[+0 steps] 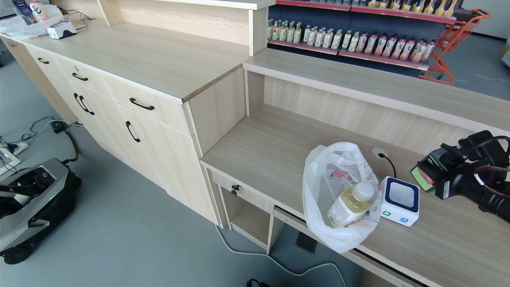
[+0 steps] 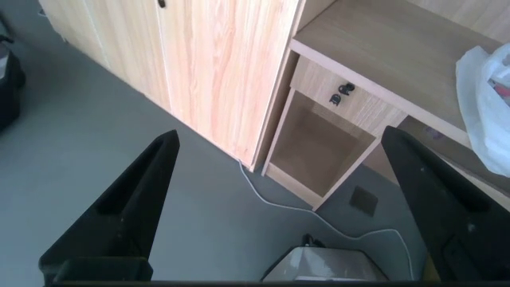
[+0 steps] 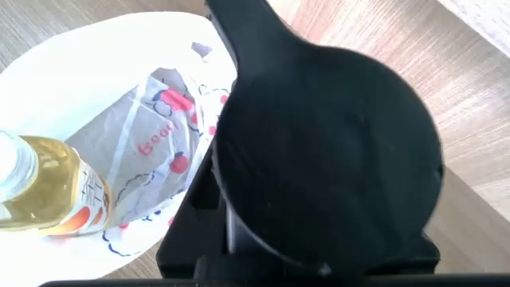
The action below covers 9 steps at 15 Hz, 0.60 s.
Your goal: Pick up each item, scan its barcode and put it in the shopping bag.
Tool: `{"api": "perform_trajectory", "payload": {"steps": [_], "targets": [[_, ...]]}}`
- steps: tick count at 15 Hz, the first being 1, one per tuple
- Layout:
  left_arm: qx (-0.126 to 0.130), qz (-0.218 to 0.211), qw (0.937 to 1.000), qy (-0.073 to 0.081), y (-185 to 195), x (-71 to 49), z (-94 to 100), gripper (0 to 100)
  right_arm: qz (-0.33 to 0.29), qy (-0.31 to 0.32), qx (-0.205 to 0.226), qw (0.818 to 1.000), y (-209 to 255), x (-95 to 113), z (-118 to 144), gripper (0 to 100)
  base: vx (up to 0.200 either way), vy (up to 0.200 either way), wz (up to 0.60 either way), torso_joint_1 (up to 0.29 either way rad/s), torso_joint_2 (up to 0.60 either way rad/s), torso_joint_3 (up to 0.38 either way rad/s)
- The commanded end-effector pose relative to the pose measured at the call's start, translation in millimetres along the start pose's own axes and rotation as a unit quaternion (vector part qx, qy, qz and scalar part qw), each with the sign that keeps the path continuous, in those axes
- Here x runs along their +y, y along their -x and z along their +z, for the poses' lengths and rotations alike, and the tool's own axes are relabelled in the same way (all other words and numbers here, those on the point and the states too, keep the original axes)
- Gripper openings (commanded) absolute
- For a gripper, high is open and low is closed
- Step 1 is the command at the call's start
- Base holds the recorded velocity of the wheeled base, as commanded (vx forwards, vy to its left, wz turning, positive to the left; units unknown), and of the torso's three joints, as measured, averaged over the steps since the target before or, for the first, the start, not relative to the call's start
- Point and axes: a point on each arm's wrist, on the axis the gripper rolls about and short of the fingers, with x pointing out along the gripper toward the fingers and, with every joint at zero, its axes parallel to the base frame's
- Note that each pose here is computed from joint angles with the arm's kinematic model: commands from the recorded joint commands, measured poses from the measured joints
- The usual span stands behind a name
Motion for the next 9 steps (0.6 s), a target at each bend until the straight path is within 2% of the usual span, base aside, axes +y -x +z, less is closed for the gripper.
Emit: {"api": "perform_trajectory", "payload": {"steps": [1, 5, 9], "targets": [[0.0, 0.0, 1.0, 0.0, 0.0, 0.0, 0.0, 100, 0.044, -0.044, -0.007, 0.998, -45.4, 21.4, -15.0, 0, 0.0, 0.0, 0.0, 0.0, 0.0, 0.0], [0.0, 0.001, 1.0, 0.0, 0.0, 0.1, 0.0, 100, 0.078, -0.052, -0.054, 0.994, -119.1, 46.9, -24.2, 0, 0.0, 0.0, 0.0, 0.0, 0.0, 0.0], [0.0, 0.001, 1.0, 0.0, 0.0, 0.1, 0.0, 100, 0.108, -0.052, -0.054, 0.991, -156.5, 73.3, -38.4, 0, 0.0, 0.0, 0.0, 0.0, 0.0, 0.0]]}}
